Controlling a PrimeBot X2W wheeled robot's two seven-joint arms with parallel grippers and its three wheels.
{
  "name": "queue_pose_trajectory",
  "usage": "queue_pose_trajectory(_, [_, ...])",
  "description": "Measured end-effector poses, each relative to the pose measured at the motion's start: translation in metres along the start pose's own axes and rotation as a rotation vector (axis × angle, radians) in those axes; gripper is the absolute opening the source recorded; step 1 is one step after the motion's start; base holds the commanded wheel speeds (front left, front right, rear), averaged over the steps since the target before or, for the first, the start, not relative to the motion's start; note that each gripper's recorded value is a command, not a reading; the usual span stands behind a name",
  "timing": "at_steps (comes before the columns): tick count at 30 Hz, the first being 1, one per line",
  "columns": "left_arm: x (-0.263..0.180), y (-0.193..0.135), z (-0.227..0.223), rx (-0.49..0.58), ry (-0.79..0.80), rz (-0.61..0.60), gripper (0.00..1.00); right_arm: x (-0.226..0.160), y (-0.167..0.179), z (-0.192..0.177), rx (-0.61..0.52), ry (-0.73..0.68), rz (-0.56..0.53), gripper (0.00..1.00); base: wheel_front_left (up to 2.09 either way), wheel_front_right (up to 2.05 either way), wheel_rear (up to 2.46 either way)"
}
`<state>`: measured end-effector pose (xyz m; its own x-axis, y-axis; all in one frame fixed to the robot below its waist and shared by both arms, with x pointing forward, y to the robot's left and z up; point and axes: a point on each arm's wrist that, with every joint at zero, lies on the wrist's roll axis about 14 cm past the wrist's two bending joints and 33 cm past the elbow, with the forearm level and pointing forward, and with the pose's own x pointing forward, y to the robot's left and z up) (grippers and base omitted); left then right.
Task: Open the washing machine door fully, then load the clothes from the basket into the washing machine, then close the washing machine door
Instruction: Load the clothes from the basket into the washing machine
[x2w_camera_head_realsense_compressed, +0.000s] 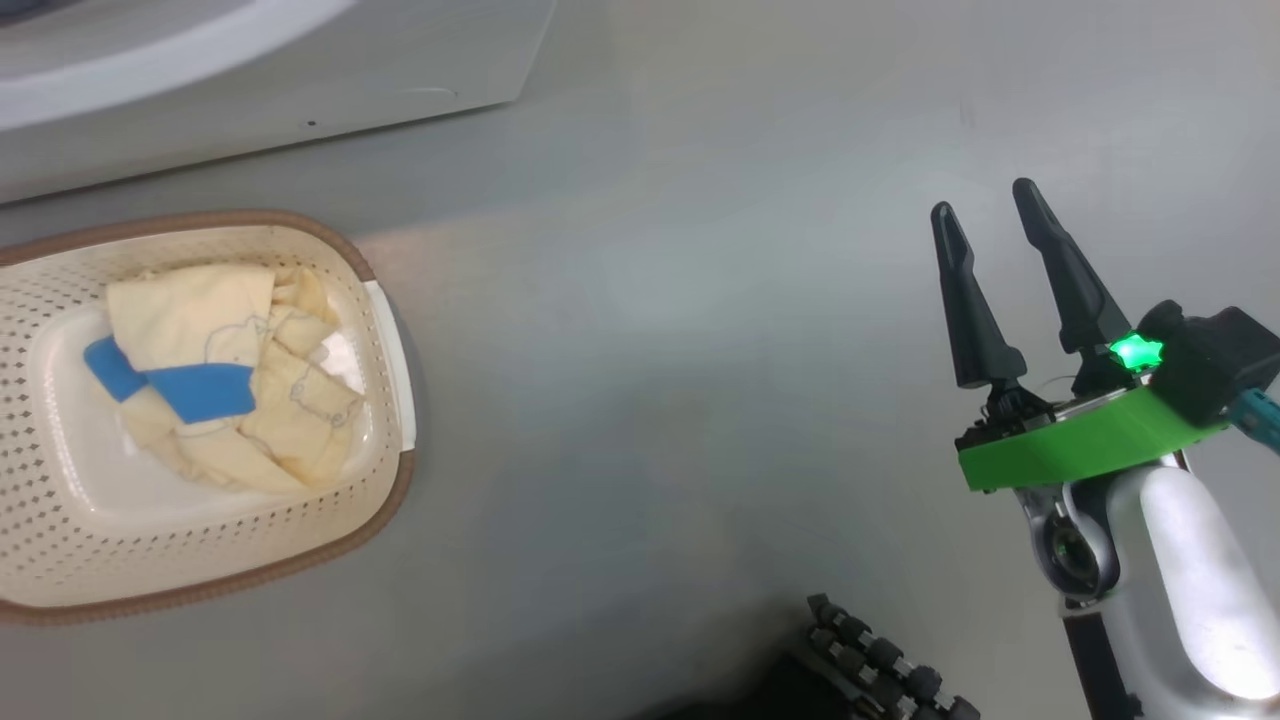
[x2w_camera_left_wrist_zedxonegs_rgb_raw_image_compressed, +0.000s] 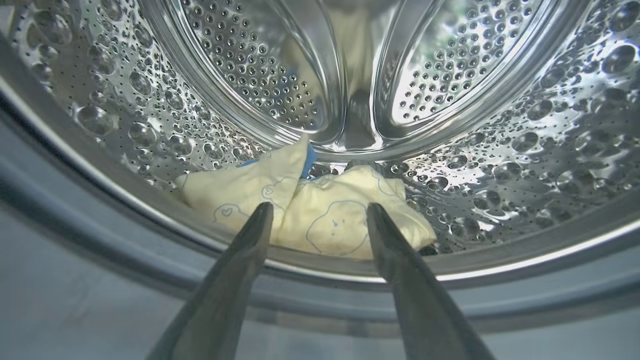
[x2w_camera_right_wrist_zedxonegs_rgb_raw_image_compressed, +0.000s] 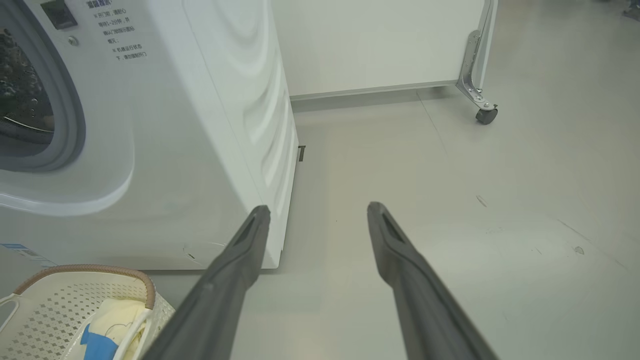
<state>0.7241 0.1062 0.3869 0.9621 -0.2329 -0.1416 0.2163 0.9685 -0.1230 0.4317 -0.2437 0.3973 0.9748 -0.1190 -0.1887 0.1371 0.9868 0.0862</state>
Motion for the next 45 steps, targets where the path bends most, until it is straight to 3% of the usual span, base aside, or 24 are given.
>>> queue_pose_trajectory(13, [-0.096,-0.035,0.024,0.006,-0.111,-0.051,1.00,-0.012,0.011,0.023,-0.016,-0.059,0.032,1.00,0.00,0.00,0.00])
queue_pose_trajectory(29, [-0.254,-0.053,0.031,0.005,-0.091,-0.006,1.00,-0.049,0.032,0.056,-0.041,-0.099,0.095,1.00,0.00,0.00,0.00])
queue_pose_trajectory(45, [-0.348,-0.055,0.043,-0.001,-0.103,0.038,1.00,-0.095,0.045,0.079,-0.034,-0.134,0.139,1.00,0.00,0.00,0.00])
